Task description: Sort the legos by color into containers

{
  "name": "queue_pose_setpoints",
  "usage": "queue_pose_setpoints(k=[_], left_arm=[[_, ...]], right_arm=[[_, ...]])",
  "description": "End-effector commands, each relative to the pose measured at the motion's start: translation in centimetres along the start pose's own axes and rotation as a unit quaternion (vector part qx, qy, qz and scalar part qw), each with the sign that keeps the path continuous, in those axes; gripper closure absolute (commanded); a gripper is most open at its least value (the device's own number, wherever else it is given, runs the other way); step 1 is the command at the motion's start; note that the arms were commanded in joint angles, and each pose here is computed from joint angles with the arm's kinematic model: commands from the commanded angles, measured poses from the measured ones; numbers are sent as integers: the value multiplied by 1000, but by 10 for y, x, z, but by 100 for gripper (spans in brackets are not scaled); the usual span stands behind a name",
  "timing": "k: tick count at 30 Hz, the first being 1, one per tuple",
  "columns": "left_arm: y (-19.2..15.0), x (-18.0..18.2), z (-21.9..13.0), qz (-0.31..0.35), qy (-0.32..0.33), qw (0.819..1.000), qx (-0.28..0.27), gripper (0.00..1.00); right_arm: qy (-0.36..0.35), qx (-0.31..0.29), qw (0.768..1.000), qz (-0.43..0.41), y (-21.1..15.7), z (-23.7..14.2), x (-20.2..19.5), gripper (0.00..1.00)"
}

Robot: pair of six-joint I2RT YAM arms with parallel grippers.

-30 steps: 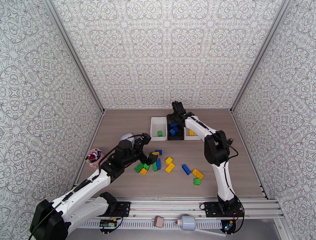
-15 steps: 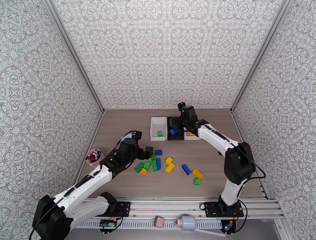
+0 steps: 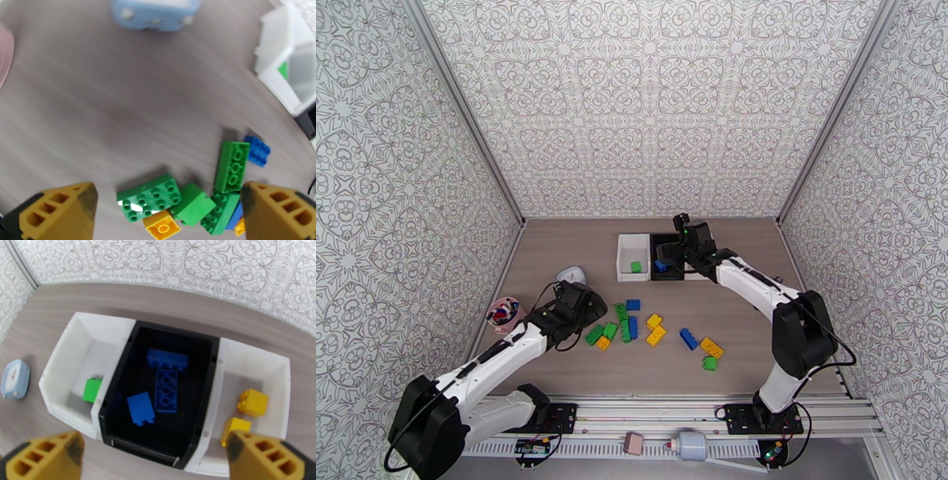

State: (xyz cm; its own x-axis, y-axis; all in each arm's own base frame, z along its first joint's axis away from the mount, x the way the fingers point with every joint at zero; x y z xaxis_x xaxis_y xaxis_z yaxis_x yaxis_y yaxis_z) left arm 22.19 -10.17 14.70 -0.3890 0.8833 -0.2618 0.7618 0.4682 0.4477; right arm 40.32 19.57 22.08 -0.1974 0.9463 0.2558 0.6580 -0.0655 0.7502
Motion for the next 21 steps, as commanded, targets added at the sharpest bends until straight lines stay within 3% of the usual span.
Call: queue_pose_setpoints(k=[1,12,21], left_arm=[[-5,5,4,-65,28,997,34,0],[-20,-11,37,-57,37,986,153,1],[-26,-10,47,-53,75,977,194,8]], right_arm=[[10,-12,1000,0,0,-11,3,1],[-4,-5,1000,12,-12,-12,-4,1],[-9,-2,1000,17,-14,-12,-5,1]])
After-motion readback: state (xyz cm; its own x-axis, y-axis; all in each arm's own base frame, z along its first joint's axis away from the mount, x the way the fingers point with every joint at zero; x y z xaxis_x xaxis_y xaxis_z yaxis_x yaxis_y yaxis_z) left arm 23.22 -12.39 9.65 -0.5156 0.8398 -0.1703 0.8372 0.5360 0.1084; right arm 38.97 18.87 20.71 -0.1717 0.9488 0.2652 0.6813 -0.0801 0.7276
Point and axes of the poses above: each hand's point on the last joint's axis, 136 mm out from that joint toward the fingers, its own z axis out along the fingers, its own x axis along the line the jaws close on, y = z × x, the point moved 7 cm from there along -z, back along the fingers, and after that the axes turned 10 degrees about z, right-handed, at the moved point
